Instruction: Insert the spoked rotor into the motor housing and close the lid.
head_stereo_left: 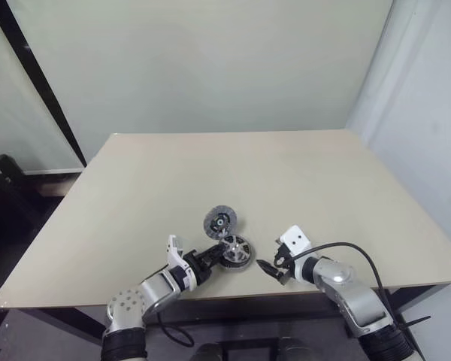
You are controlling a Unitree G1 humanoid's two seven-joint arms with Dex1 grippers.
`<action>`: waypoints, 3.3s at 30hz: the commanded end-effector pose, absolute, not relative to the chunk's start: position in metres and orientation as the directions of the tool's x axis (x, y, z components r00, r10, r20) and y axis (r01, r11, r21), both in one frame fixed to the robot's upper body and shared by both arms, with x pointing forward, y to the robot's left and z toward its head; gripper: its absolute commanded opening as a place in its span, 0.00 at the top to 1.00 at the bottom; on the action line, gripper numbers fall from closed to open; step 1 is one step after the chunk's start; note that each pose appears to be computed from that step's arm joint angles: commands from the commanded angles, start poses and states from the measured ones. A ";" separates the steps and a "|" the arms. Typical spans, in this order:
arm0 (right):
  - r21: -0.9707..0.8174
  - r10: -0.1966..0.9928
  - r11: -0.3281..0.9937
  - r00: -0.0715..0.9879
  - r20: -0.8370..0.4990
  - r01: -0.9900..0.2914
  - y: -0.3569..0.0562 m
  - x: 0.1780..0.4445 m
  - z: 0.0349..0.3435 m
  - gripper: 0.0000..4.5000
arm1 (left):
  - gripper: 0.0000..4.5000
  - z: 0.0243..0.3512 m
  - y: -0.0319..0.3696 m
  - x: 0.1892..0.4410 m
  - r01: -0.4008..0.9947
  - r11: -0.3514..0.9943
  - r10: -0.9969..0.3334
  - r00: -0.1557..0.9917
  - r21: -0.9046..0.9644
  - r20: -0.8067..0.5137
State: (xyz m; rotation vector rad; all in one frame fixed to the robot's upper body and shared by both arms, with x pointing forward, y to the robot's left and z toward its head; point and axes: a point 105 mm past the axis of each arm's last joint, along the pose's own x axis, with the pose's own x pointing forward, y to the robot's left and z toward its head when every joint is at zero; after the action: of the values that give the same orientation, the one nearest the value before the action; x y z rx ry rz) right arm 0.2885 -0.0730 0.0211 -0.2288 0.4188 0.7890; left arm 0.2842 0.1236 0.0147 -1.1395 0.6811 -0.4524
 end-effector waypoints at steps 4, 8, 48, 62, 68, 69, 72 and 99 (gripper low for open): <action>-0.062 0.644 0.690 0.651 -0.403 -0.721 -0.073 0.293 0.034 0.00 | 0.09 0.050 0.125 0.296 0.134 0.437 -0.644 0.737 -0.889 -0.205; -0.063 0.642 0.693 0.654 -0.400 -0.719 -0.073 0.293 0.034 0.00 | 0.00 0.065 0.120 0.295 0.230 0.514 -0.660 0.721 -0.827 -0.210; -0.168 0.788 0.446 0.475 -0.392 -0.879 -0.011 0.292 0.059 0.64 | 0.37 0.096 0.175 0.288 0.434 0.775 -0.584 0.771 -0.460 -0.256; -0.410 0.665 0.019 0.317 -0.676 -0.912 -0.025 0.267 0.055 0.64 | 0.99 0.089 0.170 0.296 0.359 0.791 -0.547 0.779 -0.496 -0.308; -0.377 0.638 -0.072 0.248 -0.729 -0.924 -0.021 0.262 0.054 0.51 | 1.00 0.084 0.168 0.296 0.348 0.793 -0.543 0.775 -0.500 -0.323; -0.378 0.638 -0.087 0.240 -0.732 -0.922 -0.020 0.261 0.055 0.45 | 1.00 0.083 0.168 0.296 0.346 0.794 -0.542 0.775 -0.500 -0.325; -0.378 0.626 -0.128 0.221 -0.748 -0.917 -0.016 0.259 0.055 0.23 | 1.00 0.081 0.169 0.295 0.335 0.798 -0.536 0.775 -0.500 -0.336; -0.405 0.497 -0.287 0.226 -0.837 -0.868 -0.005 0.281 0.033 0.00 | 1.00 0.071 0.171 0.291 0.296 0.819 -0.507 0.775 -0.491 -0.378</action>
State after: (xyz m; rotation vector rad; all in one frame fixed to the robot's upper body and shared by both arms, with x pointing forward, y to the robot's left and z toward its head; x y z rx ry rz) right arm 0.2724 -0.0095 0.0191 -1.2280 0.4679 1.4270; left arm 0.2897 0.1693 0.0647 -0.4354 0.5515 -0.4503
